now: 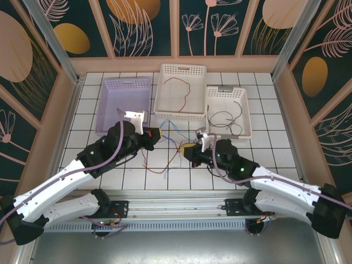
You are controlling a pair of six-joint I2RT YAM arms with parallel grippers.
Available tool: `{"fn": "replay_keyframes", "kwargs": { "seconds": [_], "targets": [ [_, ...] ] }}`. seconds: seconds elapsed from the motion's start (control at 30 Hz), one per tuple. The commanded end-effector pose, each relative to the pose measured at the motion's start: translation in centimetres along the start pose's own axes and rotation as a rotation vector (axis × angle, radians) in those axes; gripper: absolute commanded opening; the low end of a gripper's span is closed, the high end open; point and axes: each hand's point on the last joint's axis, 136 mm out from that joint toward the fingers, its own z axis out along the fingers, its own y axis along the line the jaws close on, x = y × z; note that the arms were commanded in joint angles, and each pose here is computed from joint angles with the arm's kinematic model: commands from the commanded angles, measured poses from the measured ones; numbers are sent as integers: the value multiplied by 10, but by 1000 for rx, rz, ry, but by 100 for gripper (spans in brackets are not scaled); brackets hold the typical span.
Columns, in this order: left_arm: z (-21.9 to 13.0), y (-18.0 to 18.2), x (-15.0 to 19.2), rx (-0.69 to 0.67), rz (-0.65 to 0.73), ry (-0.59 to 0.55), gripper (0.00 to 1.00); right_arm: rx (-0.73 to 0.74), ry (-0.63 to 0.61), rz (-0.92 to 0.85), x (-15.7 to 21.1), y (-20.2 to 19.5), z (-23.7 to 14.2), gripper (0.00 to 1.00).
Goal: Untangle the cables
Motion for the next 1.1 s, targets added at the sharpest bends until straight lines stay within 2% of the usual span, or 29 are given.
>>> {"fn": "replay_keyframes", "kwargs": {
  "seconds": [0.0, 0.4, 0.53, 0.7, 0.73, 0.87, 1.07],
  "targets": [
    [-11, 0, -18, -27, 27, -58, 0, 90, 19, -4, 12, -20, -13, 0],
    [-9, 5, -18, -53, 38, -57, 0, 62, 40, -20, 13, -12, -27, 0],
    [-5, -2, -15, -10, 28, -45, 18, -28, 32, -19, 6, 7, -27, 0],
    [-2, -15, -7, 83, 26, -30, 59, -131, -10, -34, -15, 35, -34, 0],
    [-3, -17, -5, 104, 27, -26, 64, -141, -22, -38, -20, 39, -36, 0],
    [-5, -33, 12, 245, 33, 7, 74, -183, -62, -46, -38, 54, -44, 0],
    [2, -39, 52, 390, 17, 106, 76, -221, -88, -67, -54, 69, -49, 0]
  ]
}}
